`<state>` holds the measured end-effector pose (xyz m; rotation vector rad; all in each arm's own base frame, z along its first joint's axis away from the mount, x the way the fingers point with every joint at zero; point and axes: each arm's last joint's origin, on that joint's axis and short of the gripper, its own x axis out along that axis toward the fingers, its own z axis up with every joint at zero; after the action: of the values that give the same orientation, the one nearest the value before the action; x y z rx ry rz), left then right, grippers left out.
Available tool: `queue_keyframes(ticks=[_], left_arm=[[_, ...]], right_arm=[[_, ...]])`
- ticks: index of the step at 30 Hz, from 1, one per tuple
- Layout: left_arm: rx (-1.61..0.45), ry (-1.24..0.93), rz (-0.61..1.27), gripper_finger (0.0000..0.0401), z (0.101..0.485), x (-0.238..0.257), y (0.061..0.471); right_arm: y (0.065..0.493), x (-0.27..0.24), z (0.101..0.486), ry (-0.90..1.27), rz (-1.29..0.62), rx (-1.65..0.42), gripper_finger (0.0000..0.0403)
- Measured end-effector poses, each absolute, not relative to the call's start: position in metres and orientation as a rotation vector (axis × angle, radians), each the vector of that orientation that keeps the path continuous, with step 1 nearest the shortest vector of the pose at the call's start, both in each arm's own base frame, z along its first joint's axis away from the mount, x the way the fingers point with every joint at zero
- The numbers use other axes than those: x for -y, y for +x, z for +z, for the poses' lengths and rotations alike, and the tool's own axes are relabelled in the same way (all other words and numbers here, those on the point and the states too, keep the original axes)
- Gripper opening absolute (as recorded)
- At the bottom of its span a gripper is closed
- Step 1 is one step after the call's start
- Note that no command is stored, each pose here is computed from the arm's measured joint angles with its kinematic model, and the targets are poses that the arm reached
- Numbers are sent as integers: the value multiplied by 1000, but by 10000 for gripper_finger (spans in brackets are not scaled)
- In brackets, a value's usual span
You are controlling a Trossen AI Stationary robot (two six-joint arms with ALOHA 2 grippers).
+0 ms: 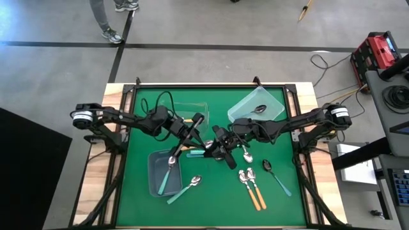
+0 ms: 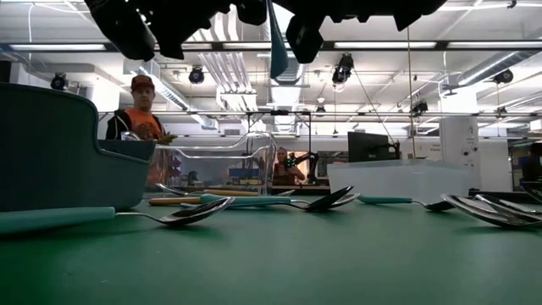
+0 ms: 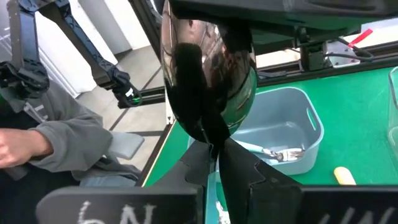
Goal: Sort silverware by color (type)
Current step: Put the blue spoon into the white bin
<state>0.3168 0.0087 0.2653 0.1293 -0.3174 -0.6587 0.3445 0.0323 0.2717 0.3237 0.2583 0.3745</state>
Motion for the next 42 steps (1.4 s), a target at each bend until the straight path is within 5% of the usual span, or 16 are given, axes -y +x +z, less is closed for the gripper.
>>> queue_keyframes(ticks=[12,21,27,37,42], left_arm=[[248,52,-590,1,265,-26,316],[108,35,-343,0,254,-48,316],[103,32,-303,0,254,-50,316],[105,30,-274,0,254,-50,316],[108,-3,-243,13,255,-52,316]], right_arm=[[336,-25,279,351,201,-276,147],[329,-19,281,331,11,-292,175],[327,-16,282,268,-100,-284,157],[327,-13,282,184,-183,-275,27],[327,-12,282,171,-212,-274,15]])
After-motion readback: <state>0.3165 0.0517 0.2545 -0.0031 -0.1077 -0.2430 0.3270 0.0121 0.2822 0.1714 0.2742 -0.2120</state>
